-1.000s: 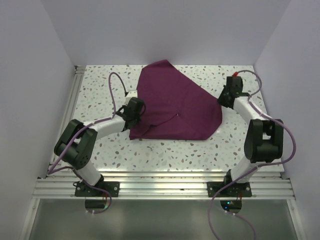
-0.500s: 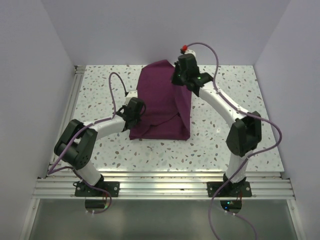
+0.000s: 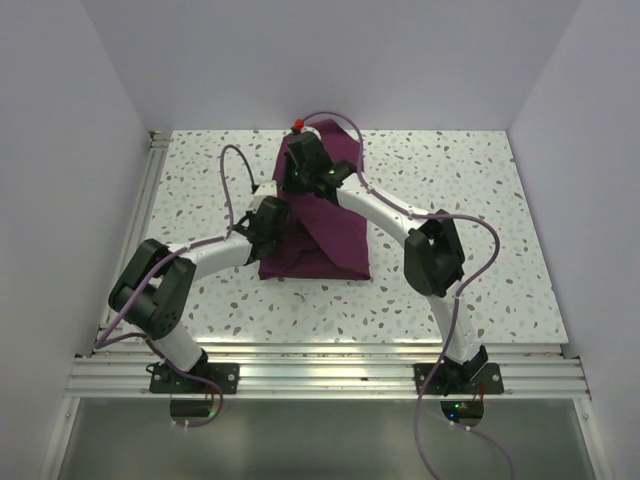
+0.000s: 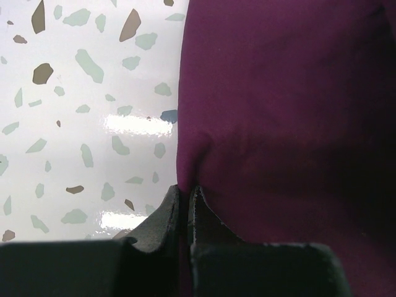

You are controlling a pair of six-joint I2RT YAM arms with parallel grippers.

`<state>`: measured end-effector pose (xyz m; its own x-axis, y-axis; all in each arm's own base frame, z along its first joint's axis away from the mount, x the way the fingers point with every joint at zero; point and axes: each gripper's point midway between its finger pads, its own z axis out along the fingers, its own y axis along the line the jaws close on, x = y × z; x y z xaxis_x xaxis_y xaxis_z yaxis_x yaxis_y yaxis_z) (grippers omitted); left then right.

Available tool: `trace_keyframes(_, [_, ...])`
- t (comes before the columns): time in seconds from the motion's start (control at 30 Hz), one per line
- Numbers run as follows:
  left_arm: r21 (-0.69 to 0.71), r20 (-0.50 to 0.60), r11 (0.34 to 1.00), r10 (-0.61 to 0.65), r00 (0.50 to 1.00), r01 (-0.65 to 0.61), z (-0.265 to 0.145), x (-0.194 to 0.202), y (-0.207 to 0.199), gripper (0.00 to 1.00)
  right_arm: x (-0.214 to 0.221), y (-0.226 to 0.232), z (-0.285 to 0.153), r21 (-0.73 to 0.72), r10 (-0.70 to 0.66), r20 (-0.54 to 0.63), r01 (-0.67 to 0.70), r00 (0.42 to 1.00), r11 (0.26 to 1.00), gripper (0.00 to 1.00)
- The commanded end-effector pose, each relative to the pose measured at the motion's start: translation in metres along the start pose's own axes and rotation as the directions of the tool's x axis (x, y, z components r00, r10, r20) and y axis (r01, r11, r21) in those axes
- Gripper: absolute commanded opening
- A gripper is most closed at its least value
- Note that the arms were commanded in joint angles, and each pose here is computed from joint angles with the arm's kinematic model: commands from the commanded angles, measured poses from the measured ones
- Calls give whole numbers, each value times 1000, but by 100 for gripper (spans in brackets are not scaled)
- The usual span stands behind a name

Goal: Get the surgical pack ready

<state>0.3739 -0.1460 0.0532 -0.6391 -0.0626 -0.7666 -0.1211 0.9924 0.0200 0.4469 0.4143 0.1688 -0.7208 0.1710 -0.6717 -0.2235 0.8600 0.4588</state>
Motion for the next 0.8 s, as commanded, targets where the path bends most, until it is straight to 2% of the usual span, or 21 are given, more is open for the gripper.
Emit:
trace_keyframes(0.0, [-3,57,1000,16,998,-16,-2,-11,-1,0,-40,51,-15,-155,65,111,-48,992,987,0])
trace_keyframes(0.17, [15,90,1000,10,996,-11,-4,-18,-9,0,-40,63,-8,-188,96,113,-73,989,979,0])
trace_keyframes(0.53, [15,99,1000,23,995,-25,-4,-18,-12,0,-10,64,20,-213,145,33,-135,989,968,0])
trace_keyframes(0.77, [21,129,1000,-12,992,10,-12,-27,-10,0,-1,46,18,-184,178,34,-169,984,968,0])
